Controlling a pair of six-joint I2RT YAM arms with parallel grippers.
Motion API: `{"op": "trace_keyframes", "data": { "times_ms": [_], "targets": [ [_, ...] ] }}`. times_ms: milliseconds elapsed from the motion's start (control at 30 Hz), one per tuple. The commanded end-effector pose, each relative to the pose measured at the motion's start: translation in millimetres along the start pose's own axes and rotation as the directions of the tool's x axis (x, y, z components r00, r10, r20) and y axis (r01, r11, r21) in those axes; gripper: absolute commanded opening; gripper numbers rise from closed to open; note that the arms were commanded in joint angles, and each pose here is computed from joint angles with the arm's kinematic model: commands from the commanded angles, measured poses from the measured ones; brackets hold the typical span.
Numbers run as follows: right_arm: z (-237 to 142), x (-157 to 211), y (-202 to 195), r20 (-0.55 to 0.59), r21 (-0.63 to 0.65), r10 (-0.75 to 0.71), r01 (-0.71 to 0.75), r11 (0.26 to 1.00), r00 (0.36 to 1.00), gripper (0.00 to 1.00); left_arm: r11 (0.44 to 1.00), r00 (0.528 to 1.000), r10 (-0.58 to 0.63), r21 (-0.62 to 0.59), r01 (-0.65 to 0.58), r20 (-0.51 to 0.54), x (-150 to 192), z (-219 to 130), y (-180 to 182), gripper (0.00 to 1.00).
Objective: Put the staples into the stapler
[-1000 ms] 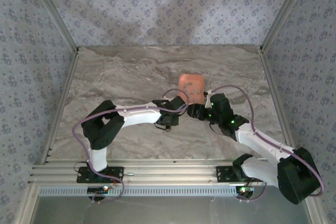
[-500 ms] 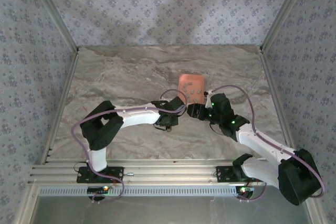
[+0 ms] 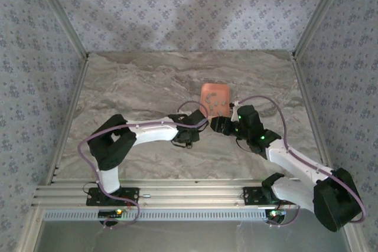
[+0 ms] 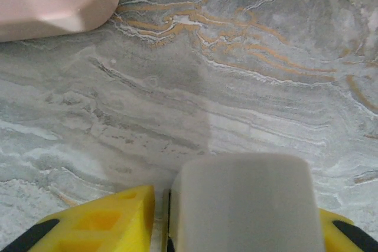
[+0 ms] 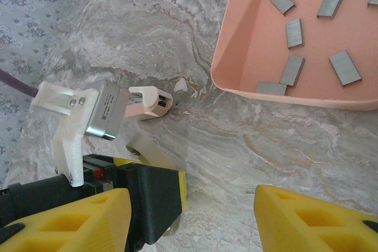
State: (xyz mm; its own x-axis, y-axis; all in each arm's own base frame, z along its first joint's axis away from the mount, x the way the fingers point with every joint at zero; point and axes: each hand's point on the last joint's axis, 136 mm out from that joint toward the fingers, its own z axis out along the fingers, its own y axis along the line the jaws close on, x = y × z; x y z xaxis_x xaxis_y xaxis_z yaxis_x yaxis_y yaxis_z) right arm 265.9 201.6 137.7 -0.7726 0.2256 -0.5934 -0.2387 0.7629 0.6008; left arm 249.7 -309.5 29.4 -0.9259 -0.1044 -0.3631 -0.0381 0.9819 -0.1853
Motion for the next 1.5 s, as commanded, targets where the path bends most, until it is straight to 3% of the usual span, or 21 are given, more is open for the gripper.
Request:
{"op": "trace_keyframes", "data": {
  "times_ms": [0,467,667,967,1067,1267,1467],
  "targets": [
    [-3,4,-6,-0.009,0.015,-0.002,0.002,1.0,1.0,0.58,0.999,1.0,-0.027,0.047,0.026,0.011,-2,-15,-6,0.43],
    [-5,4,-6,-0.002,0.018,-0.002,0.002,1.0,1.0,0.59,0.995,0.998,-0.033,0.091,0.037,-0.046,10,-12,-9,0.46],
    [-7,3,-4,0.001,0.014,-0.004,0.004,1.0,1.0,0.59,0.997,0.999,-0.03,0.066,0.031,-0.01,3,-23,-1,0.46],
    [-6,1,-4,0.005,0.016,-0.005,0.005,1.0,1.0,0.59,0.998,0.994,-0.037,0.055,0.032,0.106,-31,-66,24,0.48],
    [-5,0,-3,0.007,0.015,-0.006,0.006,1.0,1.0,0.59,0.996,0.987,-0.077,0.053,0.07,0.139,-44,-78,40,0.49],
    [-4,-9,4,-0.016,0.03,-0.136,0.136,0.99,0.991,0.61,0.958,0.943,-0.277,0.133,0.255,0.184,-53,-88,74,0.5],
    [9,-25,27,-0.069,0.004,-0.292,0.293,0.956,0.954,0.62,0.92,0.901,-0.387,0.154,0.361,0.197,-63,-91,115,0.5]
  ]
}}
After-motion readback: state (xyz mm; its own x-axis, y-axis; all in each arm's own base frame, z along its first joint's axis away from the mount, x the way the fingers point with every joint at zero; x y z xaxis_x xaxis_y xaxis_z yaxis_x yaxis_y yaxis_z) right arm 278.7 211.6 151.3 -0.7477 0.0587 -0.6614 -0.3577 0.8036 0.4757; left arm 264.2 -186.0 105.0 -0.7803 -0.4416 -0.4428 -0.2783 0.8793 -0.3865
